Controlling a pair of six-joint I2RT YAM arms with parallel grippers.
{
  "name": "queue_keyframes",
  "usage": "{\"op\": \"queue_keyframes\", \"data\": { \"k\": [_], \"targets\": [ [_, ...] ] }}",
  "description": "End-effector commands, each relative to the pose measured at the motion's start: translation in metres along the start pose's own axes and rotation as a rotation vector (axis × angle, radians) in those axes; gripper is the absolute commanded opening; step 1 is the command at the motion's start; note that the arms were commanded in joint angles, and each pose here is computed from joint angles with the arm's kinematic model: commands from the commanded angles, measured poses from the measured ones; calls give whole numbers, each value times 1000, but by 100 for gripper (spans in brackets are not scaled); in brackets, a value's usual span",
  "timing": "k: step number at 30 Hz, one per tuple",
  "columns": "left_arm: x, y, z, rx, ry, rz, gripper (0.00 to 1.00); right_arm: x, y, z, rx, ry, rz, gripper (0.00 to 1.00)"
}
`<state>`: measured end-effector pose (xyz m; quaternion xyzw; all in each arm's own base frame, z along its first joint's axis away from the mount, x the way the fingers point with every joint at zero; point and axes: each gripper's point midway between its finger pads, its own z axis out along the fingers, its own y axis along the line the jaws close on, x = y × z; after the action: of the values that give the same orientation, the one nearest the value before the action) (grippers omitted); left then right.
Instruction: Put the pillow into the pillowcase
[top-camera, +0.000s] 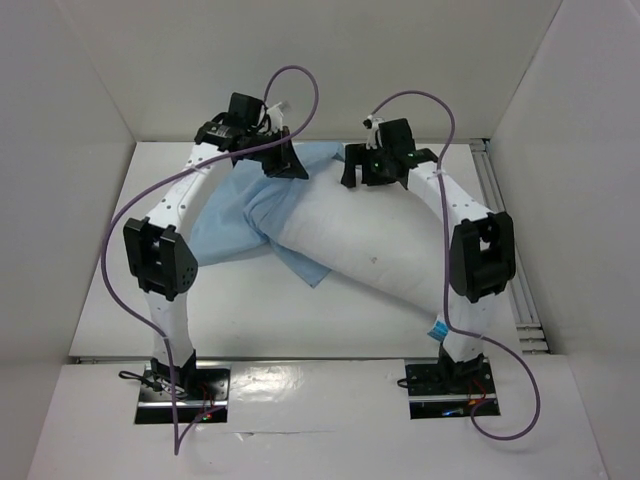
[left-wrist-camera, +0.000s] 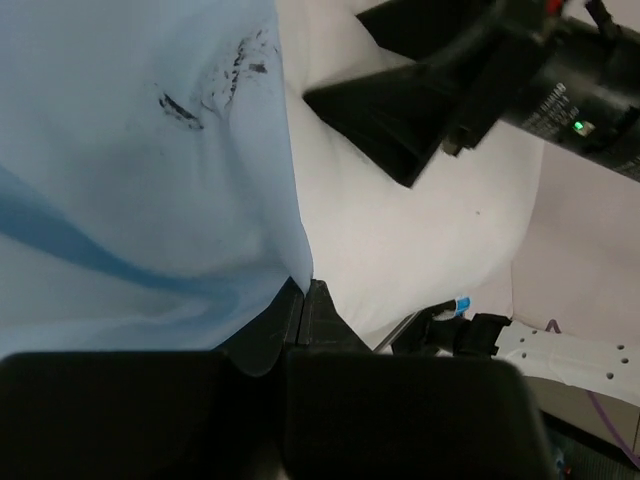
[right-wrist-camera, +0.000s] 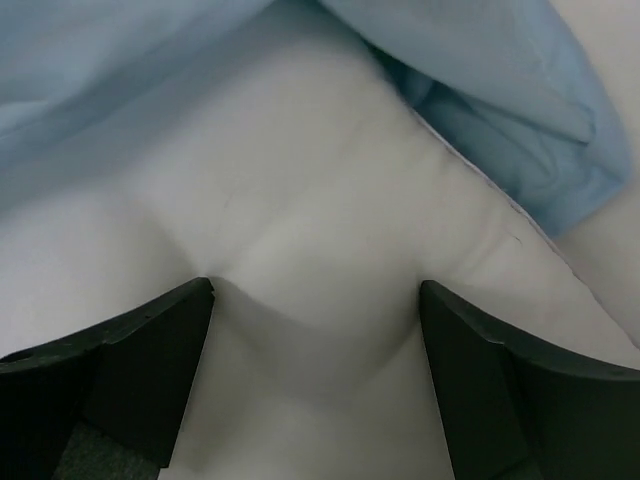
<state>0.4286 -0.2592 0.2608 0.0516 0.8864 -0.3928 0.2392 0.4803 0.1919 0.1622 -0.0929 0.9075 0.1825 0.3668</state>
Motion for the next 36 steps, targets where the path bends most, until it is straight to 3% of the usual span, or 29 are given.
{"op": "queue_keyframes", "data": {
  "k": [1,2,3,4,5,10,14,16,21,22,27,28,29,31,32,33,34,36],
  "targets": [
    [-10,-14,5,58,-18,20,0,14,67,-29,-296,12,-103,89],
    [-7,-19,7,71,-7,26,0,18,72,-29,-328,19,-103,76],
    [-6,-21,7,81,-2,26,0,16,76,-32,-350,10,-99,31],
    [-4,-18,10,85,10,20,0,10,84,-37,-390,-19,-102,8],
    [-3,-20,10,93,15,20,0,8,86,-40,-393,-33,-90,0],
    [-7,-50,0,134,-15,78,0,-59,92,-102,-377,-318,9,0],
    [-10,-68,-8,202,-8,101,0,-111,78,-128,-254,-489,136,0],
    [-5,-79,-17,222,-8,117,0,-122,76,-132,-222,-529,217,0],
    [37,-91,-22,212,41,145,0,-122,43,-95,-76,-533,395,0],
    [56,-75,-10,169,79,115,0,-123,42,-90,-78,-539,441,0],
    [86,-72,-14,174,127,106,0,-115,33,-50,-69,-511,510,0],
    [80,-74,-16,165,101,129,3,-116,33,-50,-71,-510,521,0],
    [68,-75,-26,112,62,164,15,-113,32,-45,-66,-501,522,0],
    [53,-76,-38,41,15,207,49,-114,29,-47,-67,-497,525,0],
    [34,-77,-49,-18,-53,258,81,-115,26,-48,-67,-496,518,0],
    [34,-74,-56,-56,-52,264,95,-112,26,-45,-69,-478,518,0],
    [26,-69,-63,-86,-78,271,100,-109,29,-44,-78,-459,507,0],
    [13,-61,-80,-141,-139,276,100,-106,29,-39,-84,-445,506,0]
  ]
}}
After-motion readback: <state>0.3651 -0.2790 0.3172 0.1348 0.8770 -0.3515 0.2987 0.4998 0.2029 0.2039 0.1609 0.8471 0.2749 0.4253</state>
